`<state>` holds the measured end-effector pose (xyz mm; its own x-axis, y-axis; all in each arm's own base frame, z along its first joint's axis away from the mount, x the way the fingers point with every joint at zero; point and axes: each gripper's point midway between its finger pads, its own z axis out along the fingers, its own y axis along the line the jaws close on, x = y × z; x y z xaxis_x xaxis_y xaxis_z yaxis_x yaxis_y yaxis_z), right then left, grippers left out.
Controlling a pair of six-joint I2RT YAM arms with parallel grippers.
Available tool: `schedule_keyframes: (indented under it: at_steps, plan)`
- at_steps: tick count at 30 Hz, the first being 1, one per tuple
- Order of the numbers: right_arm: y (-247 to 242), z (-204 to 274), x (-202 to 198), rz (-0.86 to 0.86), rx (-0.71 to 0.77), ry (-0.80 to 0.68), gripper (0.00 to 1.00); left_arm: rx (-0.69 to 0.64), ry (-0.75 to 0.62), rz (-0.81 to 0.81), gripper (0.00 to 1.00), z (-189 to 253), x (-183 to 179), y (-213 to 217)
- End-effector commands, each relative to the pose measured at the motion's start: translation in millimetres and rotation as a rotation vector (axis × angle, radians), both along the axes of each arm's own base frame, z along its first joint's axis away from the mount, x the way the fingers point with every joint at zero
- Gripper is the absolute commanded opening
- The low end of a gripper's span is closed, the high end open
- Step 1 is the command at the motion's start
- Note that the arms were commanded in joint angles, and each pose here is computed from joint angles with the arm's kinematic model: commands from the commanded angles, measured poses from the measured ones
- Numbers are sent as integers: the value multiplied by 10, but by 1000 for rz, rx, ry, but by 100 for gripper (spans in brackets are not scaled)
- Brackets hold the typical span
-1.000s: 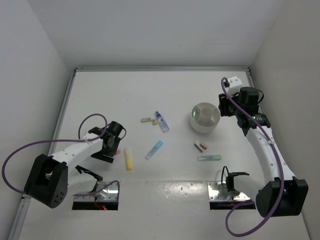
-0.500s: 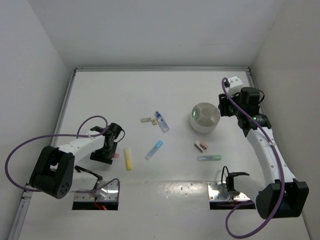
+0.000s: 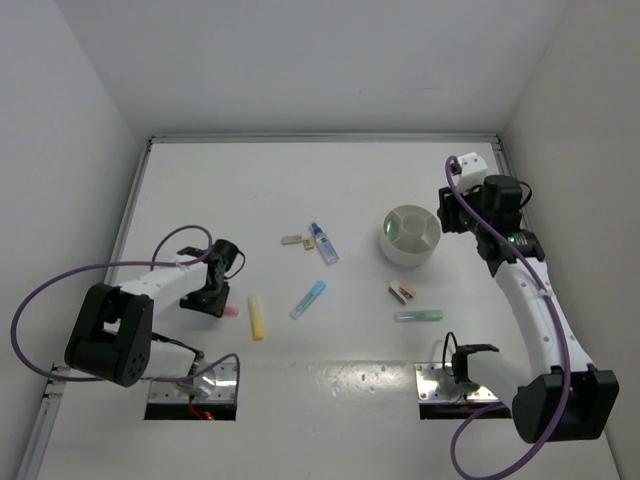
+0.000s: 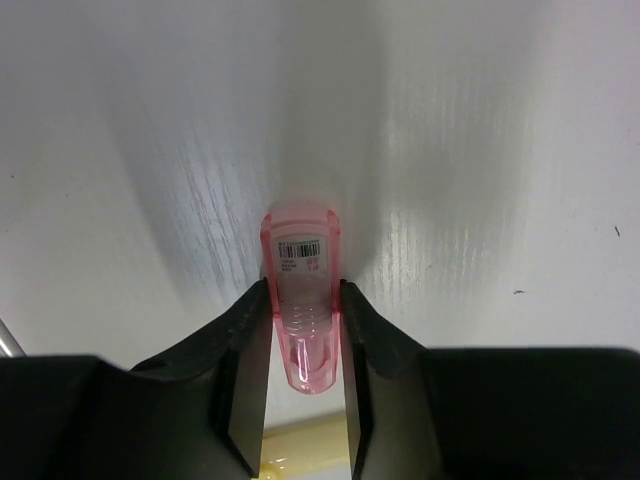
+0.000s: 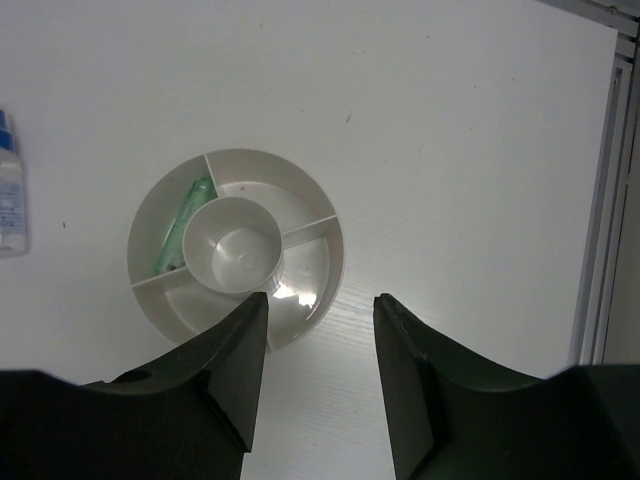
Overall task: Sort the stationery into containers
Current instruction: Pick up the pen from the center of the board, then place the pen in the storage box.
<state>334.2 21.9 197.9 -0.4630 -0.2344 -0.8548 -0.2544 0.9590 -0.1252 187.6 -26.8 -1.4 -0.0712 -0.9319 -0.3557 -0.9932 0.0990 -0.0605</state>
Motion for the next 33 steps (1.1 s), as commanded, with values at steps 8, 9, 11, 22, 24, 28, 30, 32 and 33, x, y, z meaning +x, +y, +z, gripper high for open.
schedule_keyframes:
  at_steps: [8,9,11,22,24,28,30,32,33]
  plan:
    - [54,112,15,28,4,-44,48,-25,-263,-549,0,699,927,-794]
    - [54,112,15,28,4,-44,48,-10,-275,-670,0,765,1005,-980]
    - [54,112,15,28,4,-44,48,57,-325,-891,0,966,1211,-1223]
    - [19,23,45,16,-13,-18,48,-33,-1009,-1606,0,1867,1673,-3040]
    - [19,-6,52,16,-14,-9,48,-64,-1129,-1699,0,2002,1716,-3350]
    - [4,-37,62,8,-18,0,48,-68,-1286,-1790,0,2292,1784,-3760]
    - [4,-37,62,8,-18,0,48,-66,-1319,-1808,0,2334,1826,-3890]
    - [4,-37,62,8,-18,0,48,-89,-1357,-1834,0,2394,1849,-4063]
    - [4,-37,62,8,-18,0,48,-76,-1365,-1821,0,2430,1896,-4076]
